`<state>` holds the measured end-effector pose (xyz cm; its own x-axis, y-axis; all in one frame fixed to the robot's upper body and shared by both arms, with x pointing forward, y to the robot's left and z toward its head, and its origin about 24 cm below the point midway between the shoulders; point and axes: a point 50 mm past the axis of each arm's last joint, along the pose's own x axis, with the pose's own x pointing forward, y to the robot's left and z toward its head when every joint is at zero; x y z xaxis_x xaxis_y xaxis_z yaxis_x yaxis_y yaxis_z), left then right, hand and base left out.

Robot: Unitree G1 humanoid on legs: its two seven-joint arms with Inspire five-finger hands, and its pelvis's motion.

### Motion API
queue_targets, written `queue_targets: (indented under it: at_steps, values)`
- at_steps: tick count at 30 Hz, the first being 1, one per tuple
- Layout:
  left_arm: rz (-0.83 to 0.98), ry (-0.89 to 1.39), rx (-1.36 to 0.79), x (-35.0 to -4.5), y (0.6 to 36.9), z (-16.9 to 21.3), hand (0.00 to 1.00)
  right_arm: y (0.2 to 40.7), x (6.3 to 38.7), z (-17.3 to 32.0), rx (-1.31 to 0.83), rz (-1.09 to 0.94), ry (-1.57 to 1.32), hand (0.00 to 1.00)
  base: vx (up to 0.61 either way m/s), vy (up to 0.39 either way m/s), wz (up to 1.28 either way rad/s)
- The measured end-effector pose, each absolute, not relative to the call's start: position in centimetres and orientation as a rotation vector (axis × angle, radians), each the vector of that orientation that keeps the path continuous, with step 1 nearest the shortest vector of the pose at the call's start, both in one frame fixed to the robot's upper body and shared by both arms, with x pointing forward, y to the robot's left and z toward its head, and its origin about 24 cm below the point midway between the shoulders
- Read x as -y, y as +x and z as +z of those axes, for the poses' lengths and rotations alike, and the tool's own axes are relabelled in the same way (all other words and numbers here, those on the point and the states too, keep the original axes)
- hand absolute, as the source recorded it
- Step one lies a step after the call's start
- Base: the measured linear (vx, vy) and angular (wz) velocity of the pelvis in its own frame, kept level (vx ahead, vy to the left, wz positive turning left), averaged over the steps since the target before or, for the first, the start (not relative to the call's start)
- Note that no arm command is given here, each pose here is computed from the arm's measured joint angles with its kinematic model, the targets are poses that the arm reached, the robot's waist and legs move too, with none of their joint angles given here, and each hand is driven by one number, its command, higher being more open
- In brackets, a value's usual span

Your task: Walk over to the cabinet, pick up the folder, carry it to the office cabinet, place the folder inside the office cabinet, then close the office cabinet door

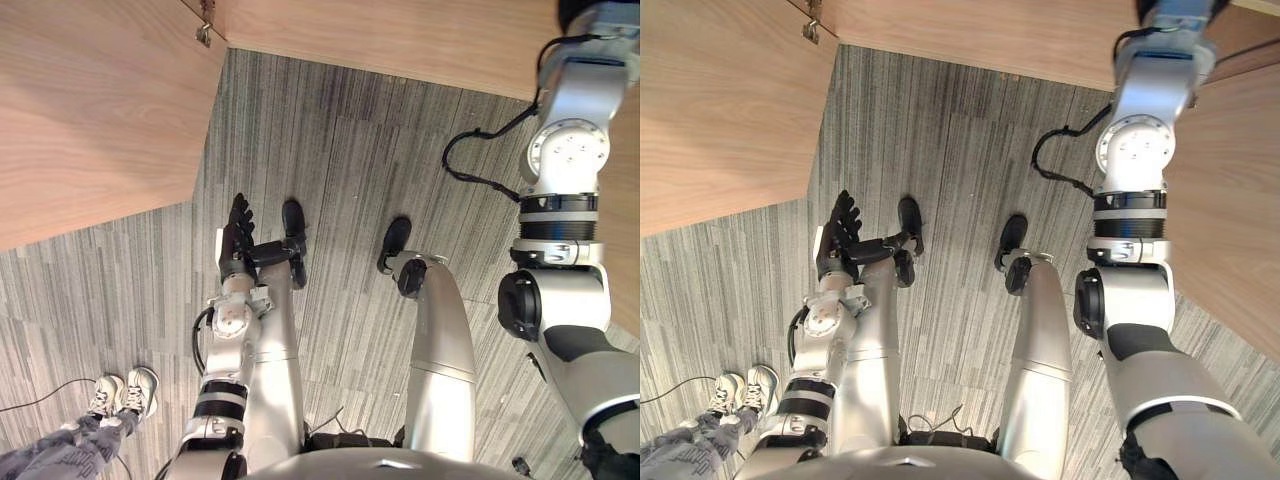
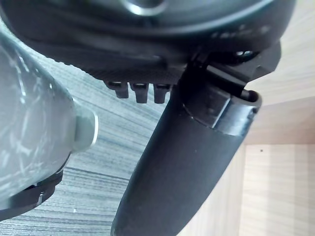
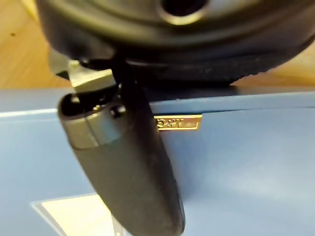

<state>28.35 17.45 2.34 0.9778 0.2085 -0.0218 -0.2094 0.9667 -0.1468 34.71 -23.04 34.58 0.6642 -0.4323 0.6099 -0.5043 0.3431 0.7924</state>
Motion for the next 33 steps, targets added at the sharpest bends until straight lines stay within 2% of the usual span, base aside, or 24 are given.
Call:
queue_targets:
  at_steps: [3,7,17,30,31,33]
  values:
    - [0.200,-0.130,-0.005,-17.6,28.4,2.5,1.00,34.2,24.5,34.3,0.959,0.003,1.289,0.00,0.01,0.033,-0.04]
    - [0.199,-0.126,-0.005,-17.7,28.4,2.5,1.00,33.9,24.9,33.5,0.981,-0.023,1.298,0.00,0.01,0.028,-0.04]
    - [0.197,-0.125,-0.004,-17.6,28.4,2.5,1.00,33.9,24.5,33.8,0.976,-0.001,1.291,0.00,0.00,0.007,0.00]
    - [0.190,-0.115,-0.016,-17.3,28.3,2.3,1.00,35.3,21.8,38.5,0.899,0.098,1.182,0.00,0.00,0.021,0.03]
    - [0.183,-0.112,-0.016,-17.1,28.3,2.3,1.00,35.4,21.8,38.8,0.896,0.096,1.182,1.00,-0.02,0.020,0.15]
    - [0.179,-0.112,-0.015,-17.1,28.3,2.3,1.00,35.4,21.7,39.3,0.893,0.095,1.164,1.00,-0.02,0.011,0.11]
